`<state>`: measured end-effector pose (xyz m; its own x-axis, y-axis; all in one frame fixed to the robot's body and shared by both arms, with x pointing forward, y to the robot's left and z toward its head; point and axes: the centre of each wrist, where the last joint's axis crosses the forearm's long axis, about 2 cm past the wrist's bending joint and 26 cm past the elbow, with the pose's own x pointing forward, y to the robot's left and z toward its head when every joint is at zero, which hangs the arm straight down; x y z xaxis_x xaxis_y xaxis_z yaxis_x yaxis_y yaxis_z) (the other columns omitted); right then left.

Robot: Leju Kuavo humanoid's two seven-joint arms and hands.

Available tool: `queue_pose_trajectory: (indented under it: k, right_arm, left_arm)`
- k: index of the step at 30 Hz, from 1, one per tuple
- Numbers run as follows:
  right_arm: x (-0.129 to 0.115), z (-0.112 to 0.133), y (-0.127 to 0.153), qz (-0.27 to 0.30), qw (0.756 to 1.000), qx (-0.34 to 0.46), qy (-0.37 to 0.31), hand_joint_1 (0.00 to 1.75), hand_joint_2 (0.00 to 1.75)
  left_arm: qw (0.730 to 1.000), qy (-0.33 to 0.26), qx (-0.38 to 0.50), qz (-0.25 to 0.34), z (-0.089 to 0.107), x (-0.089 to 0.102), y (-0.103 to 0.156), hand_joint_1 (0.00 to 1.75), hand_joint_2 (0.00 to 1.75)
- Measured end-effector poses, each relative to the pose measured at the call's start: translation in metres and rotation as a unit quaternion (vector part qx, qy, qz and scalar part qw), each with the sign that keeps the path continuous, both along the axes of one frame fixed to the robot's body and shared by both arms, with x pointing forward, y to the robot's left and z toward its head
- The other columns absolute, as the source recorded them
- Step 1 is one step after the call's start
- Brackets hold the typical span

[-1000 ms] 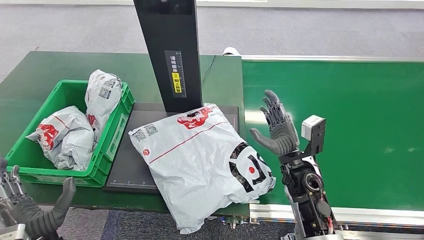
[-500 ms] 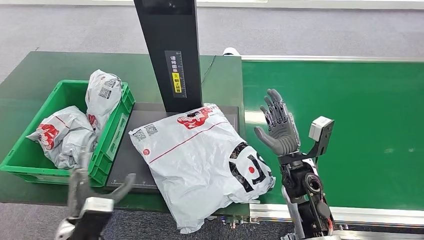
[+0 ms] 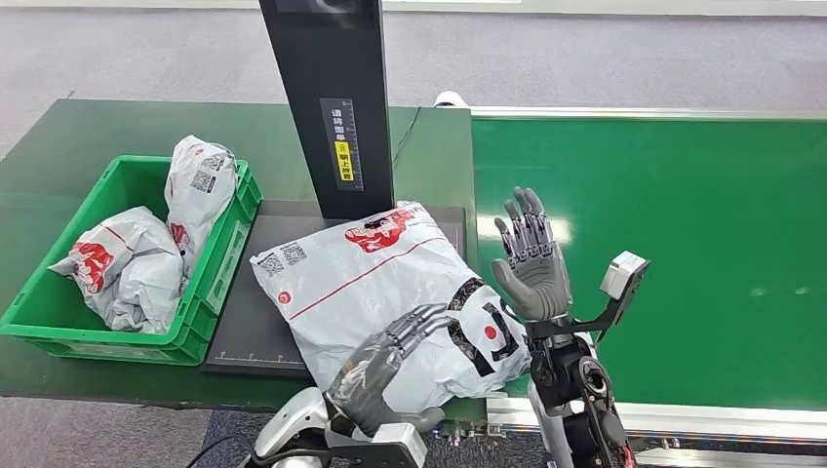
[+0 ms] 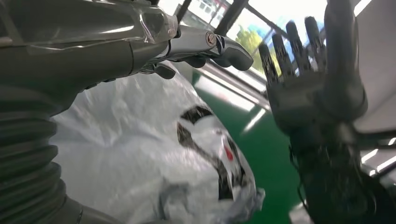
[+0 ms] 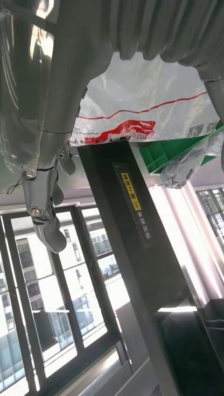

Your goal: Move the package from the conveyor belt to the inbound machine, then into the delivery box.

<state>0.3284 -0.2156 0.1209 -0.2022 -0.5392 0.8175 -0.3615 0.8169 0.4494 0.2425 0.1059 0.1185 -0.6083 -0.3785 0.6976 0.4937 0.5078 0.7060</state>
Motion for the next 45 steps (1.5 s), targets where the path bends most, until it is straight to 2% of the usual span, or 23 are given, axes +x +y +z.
queue_pose_trajectory:
  k: [8, 13, 17, 22, 28, 34, 35, 38, 39, 41, 45]
  right_arm:
    - [-0.014, 0.0, 0.002, -0.016, 1.0, 0.021, 0.007, 0.0, 1.75]
    - [-0.02, 0.002, 0.001, -0.017, 1.0, 0.024, 0.001, 0.0, 1.75]
    - [-0.023, 0.006, 0.001, -0.015, 1.0, 0.025, -0.008, 0.0, 1.75]
    - [-0.028, 0.009, 0.002, -0.011, 0.999, 0.028, -0.018, 0.0, 1.75]
    - [-0.03, 0.012, 0.005, -0.004, 0.999, 0.028, -0.027, 0.0, 1.75]
    - [-0.031, 0.013, 0.006, 0.0, 0.999, 0.028, -0.029, 0.0, 1.75]
    - [-0.031, 0.013, 0.006, 0.002, 0.999, 0.028, -0.03, 0.0, 1.75]
    - [-0.031, 0.014, 0.007, 0.007, 0.999, 0.027, -0.034, 0.0, 1.75]
    - [-0.031, 0.014, 0.008, 0.009, 0.999, 0.026, -0.036, 0.0, 1.75]
    - [-0.031, 0.015, 0.008, 0.012, 0.999, 0.026, -0.037, 0.0, 1.75]
    - [-0.032, 0.014, 0.006, 0.012, 0.999, 0.024, -0.037, 0.0, 1.75]
  left_arm:
    - [0.992, 0.059, 0.088, -0.068, -0.03, 0.007, -0.022, 0.0, 1.75]
    - [0.988, 0.065, 0.136, -0.045, -0.044, 0.028, -0.024, 0.0, 1.75]
    - [0.985, 0.058, 0.163, -0.018, -0.044, 0.052, -0.015, 0.0, 1.75]
    - [0.981, 0.059, 0.183, 0.001, -0.041, 0.072, -0.006, 0.0, 1.75]
    - [0.979, 0.06, 0.195, 0.011, -0.039, 0.083, 0.001, 0.0, 1.75]
    - [0.978, 0.062, 0.197, 0.014, -0.039, 0.086, 0.003, 0.0, 1.75]
    - [0.978, 0.062, 0.196, 0.014, -0.039, 0.086, 0.003, 0.15, 1.75]
    - [0.979, 0.063, 0.192, 0.015, -0.039, 0.087, 0.003, 1.39, 1.75]
    - [0.98, 0.062, 0.189, 0.016, -0.039, 0.087, 0.004, 1.68, 1.75]
    - [0.981, 0.061, 0.183, 0.019, -0.038, 0.087, 0.004, 1.75, 1.75]
    - [0.985, 0.052, 0.159, 0.04, -0.037, 0.09, 0.007, 1.75, 1.75]
